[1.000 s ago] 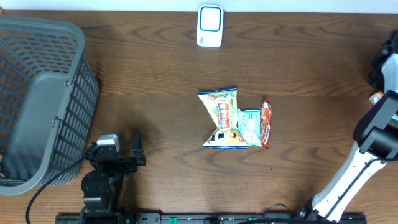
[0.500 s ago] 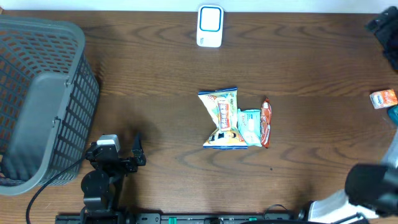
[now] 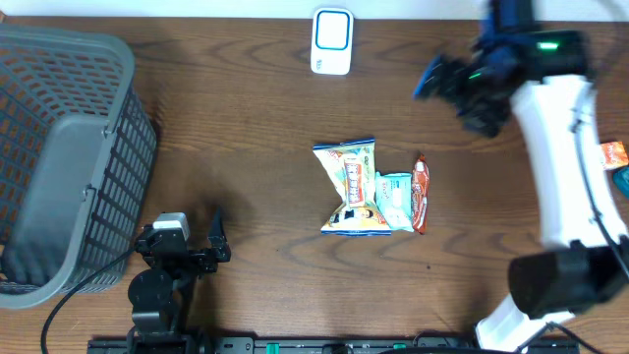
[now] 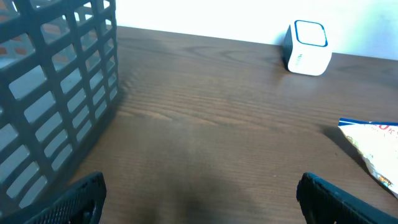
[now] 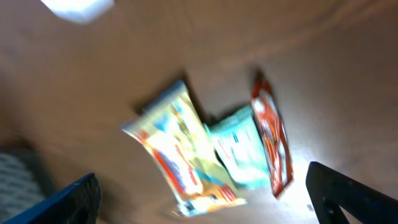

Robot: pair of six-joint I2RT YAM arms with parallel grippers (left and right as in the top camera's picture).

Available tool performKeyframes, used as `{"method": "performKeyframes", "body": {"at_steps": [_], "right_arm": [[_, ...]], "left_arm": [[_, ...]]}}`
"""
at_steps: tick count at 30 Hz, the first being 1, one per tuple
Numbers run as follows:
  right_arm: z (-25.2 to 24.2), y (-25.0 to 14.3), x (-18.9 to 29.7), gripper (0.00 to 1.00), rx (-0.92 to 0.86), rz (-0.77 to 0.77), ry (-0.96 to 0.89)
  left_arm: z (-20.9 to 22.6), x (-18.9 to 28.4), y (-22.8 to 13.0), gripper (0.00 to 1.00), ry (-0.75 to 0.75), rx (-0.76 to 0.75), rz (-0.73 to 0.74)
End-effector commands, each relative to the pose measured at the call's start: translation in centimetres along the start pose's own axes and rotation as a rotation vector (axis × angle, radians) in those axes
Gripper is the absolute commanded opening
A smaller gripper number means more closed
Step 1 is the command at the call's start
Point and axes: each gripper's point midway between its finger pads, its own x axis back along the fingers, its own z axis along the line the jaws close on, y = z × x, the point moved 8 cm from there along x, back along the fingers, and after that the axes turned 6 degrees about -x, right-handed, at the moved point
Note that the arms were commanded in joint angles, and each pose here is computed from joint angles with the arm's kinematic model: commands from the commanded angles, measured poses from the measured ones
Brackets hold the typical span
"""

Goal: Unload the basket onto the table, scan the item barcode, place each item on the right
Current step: 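Reach the right gripper to the red snack bar and grasp it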

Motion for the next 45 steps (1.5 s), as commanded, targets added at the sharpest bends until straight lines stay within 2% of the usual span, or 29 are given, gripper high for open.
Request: {"method": "performKeyframes", "body": {"at_steps": [1,2,4,5,11,15,21,24,28,29,30,31,32,35,40,45], "right_arm": [[-1.1,-1.4,-5.2,0.99,-0.012,0.037,-0.265],[-1.5,-1.9,-6.6,0.96,-0.033,0.049,-0.33],[-2.3,-2.9,-9.2,0.82,-0.056,0.099,-0.418],[-2.7,-3.4,-10.2,0.78,-0.061,0.123,-0.446],[-4.9,-4.9,-14.8,0.75,-0.08,0.19,-0.592],[-6.5,-5.0,-16.6,0.71,-0.091,0.141,-0.656],[-7.5,-4.3,-19.2,0.7,-0.066,0.006,-0.646],[-8.0,-4.3,-20.8,0.59,-0.068,-0.036,-0.616],[-8.8,-4.8,-21.9,0.37,-0.061,-0.043,-0.607],[-8.9,-4.8,-22.0,0.23,-0.046,-0.037,-0.608],[-8.9,-4.8,-22.0,0.18,-0.039,-0.034,-0.609],[-8.8,-4.8,-21.9,0.04,-0.036,-0.033,-0.61],[-8.9,-4.8,-21.8,0.01,-0.036,-0.027,-0.615],[-8.5,-5.0,-20.9,0.01,-0.049,0.021,-0.623],[-7.6,-5.1,-17.4,0.01,-0.219,0.138,-0.659],[-6.4,-6.0,-13.5,0.02,-0.446,0.349,-0.639]], "left_arm": [[-0.1,-0.2,-0.9,0.98,-0.01,-0.014,0.038],[-0.1,-0.2,-0.9,0.98,-0.01,-0.014,0.038],[-0.1,-0.2,-0.9,0.98,-0.01,-0.014,0.038],[-0.1,-0.2,-0.9,0.98,-0.01,-0.014,0.038],[-0.1,-0.2,-0.9,0.98,-0.01,-0.014,0.038],[-0.1,-0.2,-0.9,0.98,-0.01,-0.014,0.038],[-0.1,-0.2,-0.9,0.98,-0.01,-0.014,0.038],[-0.1,-0.2,-0.9,0.98,-0.01,-0.014,0.038],[-0.1,-0.2,-0.9,0.98,-0.01,-0.014,0.038],[-0.1,-0.2,-0.9,0.98,-0.01,-0.014,0.038],[-0.1,-0.2,-0.9,0.98,-0.01,-0.014,0.038],[-0.1,-0.2,-0.9,0.98,-0.01,-0.014,0.038],[-0.1,-0.2,-0.9,0.98,-0.01,-0.014,0.038],[-0.1,-0.2,-0.9,0.98,-0.01,-0.014,0.038],[-0.1,-0.2,-0.9,0.98,-0.01,-0.014,0.038],[-0.1,-0.2,-0.9,0.98,-0.01,-0.014,0.038]]}}
